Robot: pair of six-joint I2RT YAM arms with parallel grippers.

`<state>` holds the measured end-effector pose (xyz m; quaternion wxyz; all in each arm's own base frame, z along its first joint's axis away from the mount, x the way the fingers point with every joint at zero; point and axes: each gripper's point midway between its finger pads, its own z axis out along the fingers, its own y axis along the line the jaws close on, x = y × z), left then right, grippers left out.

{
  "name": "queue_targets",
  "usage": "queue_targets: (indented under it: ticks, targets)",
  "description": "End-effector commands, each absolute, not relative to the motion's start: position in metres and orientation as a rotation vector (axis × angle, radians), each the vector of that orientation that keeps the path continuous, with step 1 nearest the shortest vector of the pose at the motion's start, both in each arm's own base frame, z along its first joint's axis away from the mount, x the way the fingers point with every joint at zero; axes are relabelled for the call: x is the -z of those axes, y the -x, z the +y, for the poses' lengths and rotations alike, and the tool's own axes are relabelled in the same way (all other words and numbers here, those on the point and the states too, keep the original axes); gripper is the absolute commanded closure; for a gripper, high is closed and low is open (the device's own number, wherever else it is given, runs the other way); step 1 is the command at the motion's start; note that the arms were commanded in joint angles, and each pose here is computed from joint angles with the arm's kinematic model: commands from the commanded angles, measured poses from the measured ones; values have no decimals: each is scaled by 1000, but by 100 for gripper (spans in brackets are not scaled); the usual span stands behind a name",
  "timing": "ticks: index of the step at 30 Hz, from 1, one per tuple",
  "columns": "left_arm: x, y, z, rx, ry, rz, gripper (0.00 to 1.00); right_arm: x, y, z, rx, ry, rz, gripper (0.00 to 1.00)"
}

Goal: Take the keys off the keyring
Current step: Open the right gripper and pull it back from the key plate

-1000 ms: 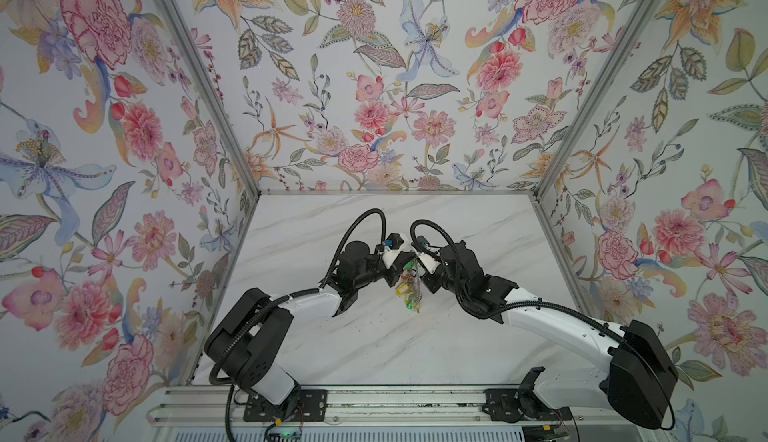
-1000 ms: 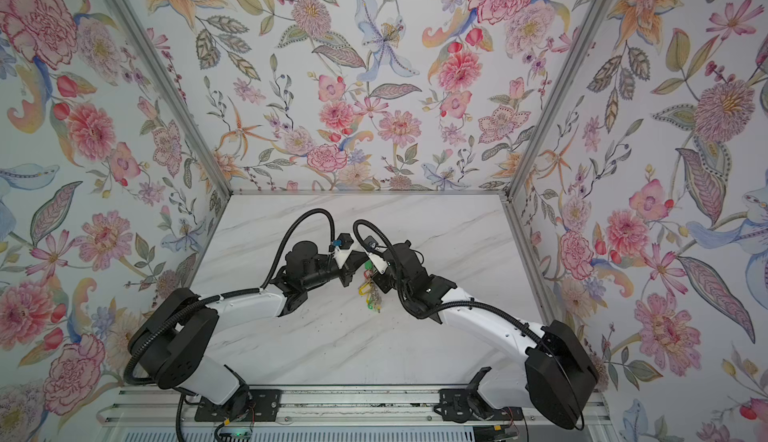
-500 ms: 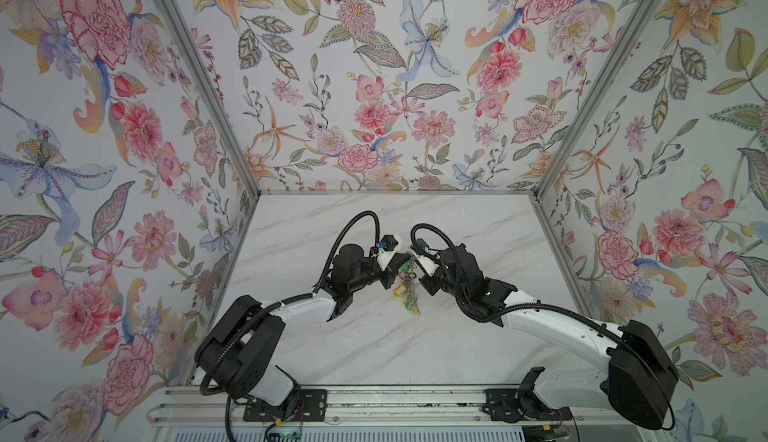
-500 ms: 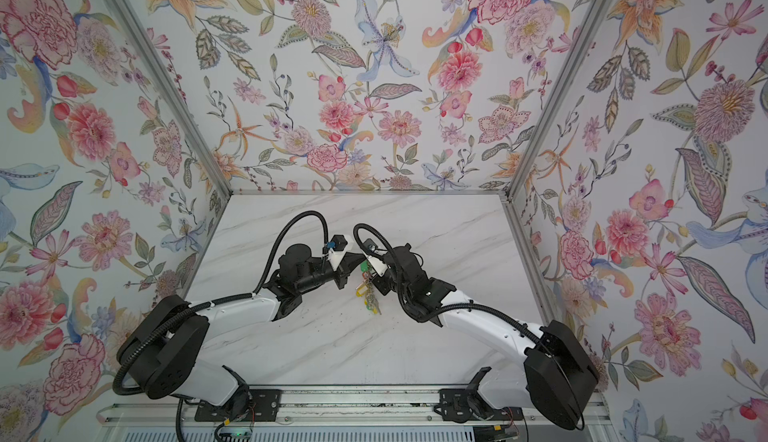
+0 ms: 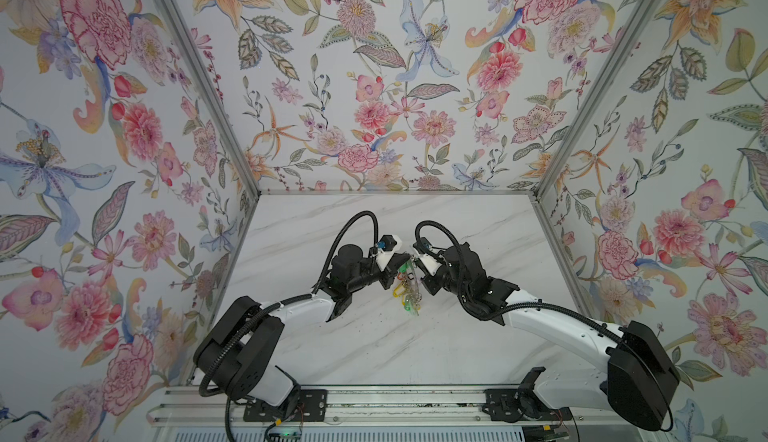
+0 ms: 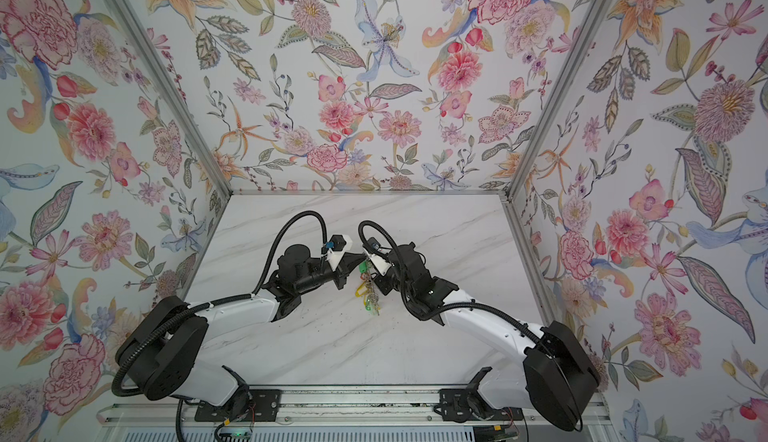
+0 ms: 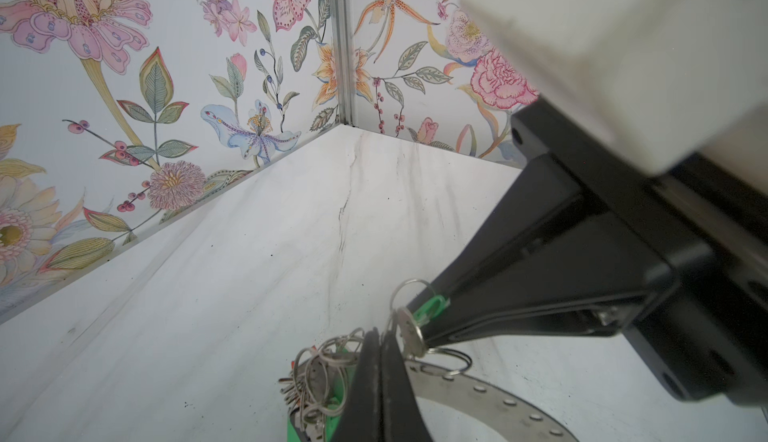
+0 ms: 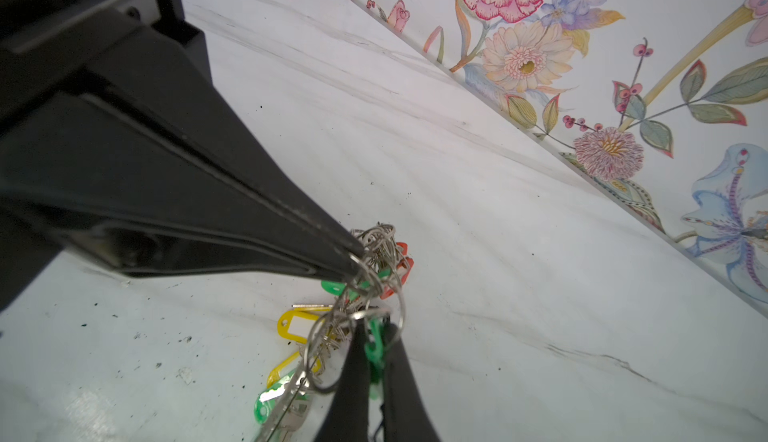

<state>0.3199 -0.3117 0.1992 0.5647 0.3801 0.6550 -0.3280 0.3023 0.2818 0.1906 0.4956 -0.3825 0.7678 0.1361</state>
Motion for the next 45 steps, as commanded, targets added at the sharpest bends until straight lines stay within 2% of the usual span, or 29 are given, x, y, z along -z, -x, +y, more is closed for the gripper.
queue_targets:
  ticks: [1, 4, 8, 16, 22, 33, 39, 45]
  targets:
    - [-196, -355, -280, 608, -768, 1587, 100, -199, -295, 285, -498, 924, 1893, 90]
    - [-194, -349, -280, 603, -799, 1583, 100, -207, -294, 282, -624, 898, 1896, 80]
    - [-185, -343, -282, 607, -861, 1595, 100, -221, -297, 270, -796, 842, 1879, 72]
    - [-186, -329, -296, 692, -977, 1570, 100, -223, -308, 267, -1070, 771, 1887, 69]
    - [-194, -321, -301, 724, -1036, 1557, 100, -198, -305, 284, -1264, 797, 1941, 68]
    - [-201, -330, -304, 742, -995, 1550, 100, -179, -273, 316, -1335, 899, 1988, 69]
    - [-202, -333, -311, 791, -989, 1538, 100, -193, -279, 303, -1336, 855, 1953, 68]
    - [-198, -329, -312, 809, -1010, 1540, 100, -183, -311, 266, -1131, 701, 2020, 65]
